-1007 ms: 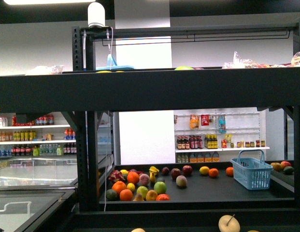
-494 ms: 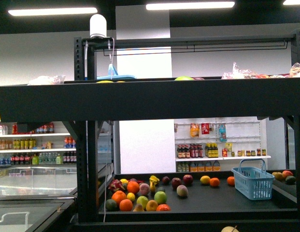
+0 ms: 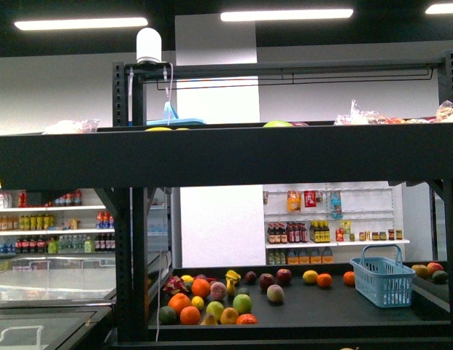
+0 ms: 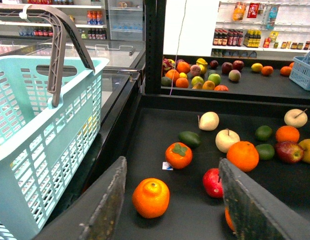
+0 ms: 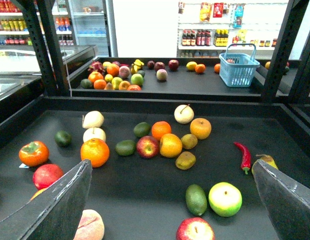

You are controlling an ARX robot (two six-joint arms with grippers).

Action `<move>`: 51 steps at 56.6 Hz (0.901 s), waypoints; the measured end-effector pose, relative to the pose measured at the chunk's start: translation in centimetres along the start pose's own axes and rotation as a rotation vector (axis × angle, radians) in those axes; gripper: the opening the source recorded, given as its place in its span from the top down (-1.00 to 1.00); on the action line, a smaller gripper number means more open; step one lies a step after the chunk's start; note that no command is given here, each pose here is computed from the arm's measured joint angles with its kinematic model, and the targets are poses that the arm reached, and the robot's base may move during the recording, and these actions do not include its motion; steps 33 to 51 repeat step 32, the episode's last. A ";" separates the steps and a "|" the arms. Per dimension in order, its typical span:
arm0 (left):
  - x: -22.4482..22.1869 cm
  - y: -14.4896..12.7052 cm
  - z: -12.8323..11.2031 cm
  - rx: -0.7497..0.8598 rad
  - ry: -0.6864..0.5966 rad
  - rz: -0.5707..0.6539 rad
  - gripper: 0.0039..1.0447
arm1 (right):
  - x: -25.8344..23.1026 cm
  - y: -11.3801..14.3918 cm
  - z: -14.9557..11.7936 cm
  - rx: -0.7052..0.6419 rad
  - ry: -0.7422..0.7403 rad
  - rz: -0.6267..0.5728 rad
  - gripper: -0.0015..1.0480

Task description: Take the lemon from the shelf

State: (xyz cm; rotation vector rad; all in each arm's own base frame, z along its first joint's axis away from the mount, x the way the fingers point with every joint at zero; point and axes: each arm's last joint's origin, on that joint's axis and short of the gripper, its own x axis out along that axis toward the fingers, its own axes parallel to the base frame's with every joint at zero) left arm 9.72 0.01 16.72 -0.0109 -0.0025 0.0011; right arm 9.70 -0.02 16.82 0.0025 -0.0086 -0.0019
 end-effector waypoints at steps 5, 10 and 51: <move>0.0 0.0 0.0 0.000 0.000 0.000 -0.51 | 0.0 0.0 0.0 0.000 0.000 0.000 -0.86; 0.0 0.0 0.0 0.000 0.000 0.000 -0.81 | 0.0 0.0 0.0 0.000 0.000 0.000 -0.86; 0.0 0.0 0.0 0.002 0.000 0.000 -0.85 | 0.0 0.0 0.0 0.000 0.000 0.000 -0.86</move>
